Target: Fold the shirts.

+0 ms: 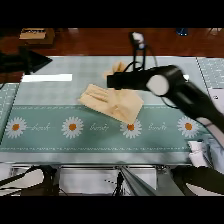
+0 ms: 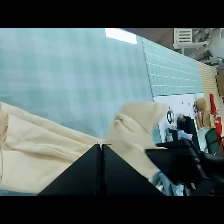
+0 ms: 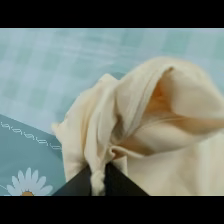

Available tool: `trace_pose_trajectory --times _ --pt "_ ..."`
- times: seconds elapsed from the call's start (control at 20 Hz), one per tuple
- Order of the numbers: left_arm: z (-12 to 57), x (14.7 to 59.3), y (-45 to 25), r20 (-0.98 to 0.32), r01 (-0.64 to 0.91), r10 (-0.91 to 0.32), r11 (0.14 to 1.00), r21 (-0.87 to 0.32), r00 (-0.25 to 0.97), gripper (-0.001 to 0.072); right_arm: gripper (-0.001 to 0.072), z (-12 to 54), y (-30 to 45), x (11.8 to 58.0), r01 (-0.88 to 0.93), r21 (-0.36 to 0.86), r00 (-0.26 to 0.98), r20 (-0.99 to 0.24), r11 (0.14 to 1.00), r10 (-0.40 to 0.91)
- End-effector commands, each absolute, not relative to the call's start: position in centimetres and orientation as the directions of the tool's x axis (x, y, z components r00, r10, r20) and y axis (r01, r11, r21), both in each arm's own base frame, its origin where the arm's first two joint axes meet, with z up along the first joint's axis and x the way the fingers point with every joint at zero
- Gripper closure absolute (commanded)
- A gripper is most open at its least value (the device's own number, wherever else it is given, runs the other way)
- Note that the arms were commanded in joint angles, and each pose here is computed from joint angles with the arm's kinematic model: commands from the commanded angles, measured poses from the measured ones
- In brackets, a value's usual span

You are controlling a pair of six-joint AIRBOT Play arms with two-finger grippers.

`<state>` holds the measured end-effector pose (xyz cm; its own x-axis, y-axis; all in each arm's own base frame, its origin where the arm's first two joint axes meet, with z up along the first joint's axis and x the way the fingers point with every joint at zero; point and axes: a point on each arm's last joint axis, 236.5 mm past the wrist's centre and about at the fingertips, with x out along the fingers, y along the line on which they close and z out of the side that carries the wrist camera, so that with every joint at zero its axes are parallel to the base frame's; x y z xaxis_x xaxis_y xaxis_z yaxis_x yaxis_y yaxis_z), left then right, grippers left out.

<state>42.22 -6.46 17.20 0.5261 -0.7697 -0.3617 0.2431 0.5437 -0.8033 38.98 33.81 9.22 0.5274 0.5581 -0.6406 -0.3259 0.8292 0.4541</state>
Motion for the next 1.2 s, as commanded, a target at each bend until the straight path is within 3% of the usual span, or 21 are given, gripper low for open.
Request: trace_pose_trajectory --times 0.0,0.15,0.3,0.35,0.4,0.45,0.7,0.8,0.85,0.95,1.05,1.1,1.15 --pt "20.3 39.3 -4.0 -0.351 0.295 -0.749 0.578 -0.761 0.561 0.069 0.0683 4.5 39.7 41.1 -0.262 0.595 0.548 -0.556 0.76 0.625" --pt "20.6 37.6 -5.8 -0.357 0.356 -0.794 0.557 -0.75 0.492 0.069 0.0683 2.8 41.6 42.5 -0.125 0.738 0.579 -0.488 0.663 0.652" --pt "20.5 36.8 -6.9 -0.359 0.393 -0.818 0.542 -0.742 0.449 0.069 0.0674 2.9 41.7 43.5 -0.129 0.749 0.616 -0.453 0.65 0.645" --pt "20.5 36.8 -7.0 -0.359 0.394 -0.82 0.541 -0.743 0.447 0.069 0.0527 3.2 41.7 43.7 -0.132 0.753 0.625 -0.441 0.644 0.644" --pt "20.4 36.8 -7.1 -0.359 0.394 -0.821 0.539 -0.745 0.443 0.069 0.0277 3.7 41.6 44.0 -0.137 0.759 0.638 -0.424 0.637 0.643" --pt "20.3 36.8 -7.1 -0.36 0.393 -0.822 0.538 -0.746 0.442 0.069 0.0158 4.4 41.6 44.0 -0.144 0.761 0.644 -0.413 0.632 0.644" --pt "19.2 36.7 -7.1 -0.362 0.387 -0.825 0.533 -0.752 0.434 0.069 0.0169 11.3 36.4 45.7 -0.296 0.638 0.697 -0.363 0.71 0.618" --pt "18.9 36.6 -7.1 -0.367 0.381 -0.824 0.536 -0.754 0.432 0.069 0.0171 11.6 30.5 45.8 -0.293 0.5 0.684 -0.487 0.815 0.544" --pt "18.7 36.6 -7.0 -0.374 0.379 -0.821 0.541 -0.751 0.431 0.069 0.0183 10.5 26.1 44.9 -0.26 0.386 0.65 -0.608 0.885 0.456" --pt "18.4 36.6 -6.9 -0.389 0.376 -0.815 0.553 -0.744 0.428 0.069 0.0184 6.8 15.1 40.8 -0.139 0.095 0.487 -0.86 0.986 0.152" --pt "18.3 36.5 -6.8 -0.392 0.375 -0.814 0.555 -0.743 0.428 0.069 0.0183 3.8 5.0 34.8 -0.082 -0.187 0.217 -0.962 0.979 -0.165" --pt "18.3 36.6 -6.8 -0.392 0.379 -0.813 0.557 -0.739 0.43 0.069 0.0174 2.4 3.4 32.8 -0.074 -0.191 0.128 -0.975 0.979 -0.18" --pt "18.3 36.6 -6.8 -0.392 0.38 -0.813 0.558 -0.738 0.431 0.069 0.0149 0.6 4.2 31.4 -0.044 -0.097 0.065 -0.993 0.994 -0.094"
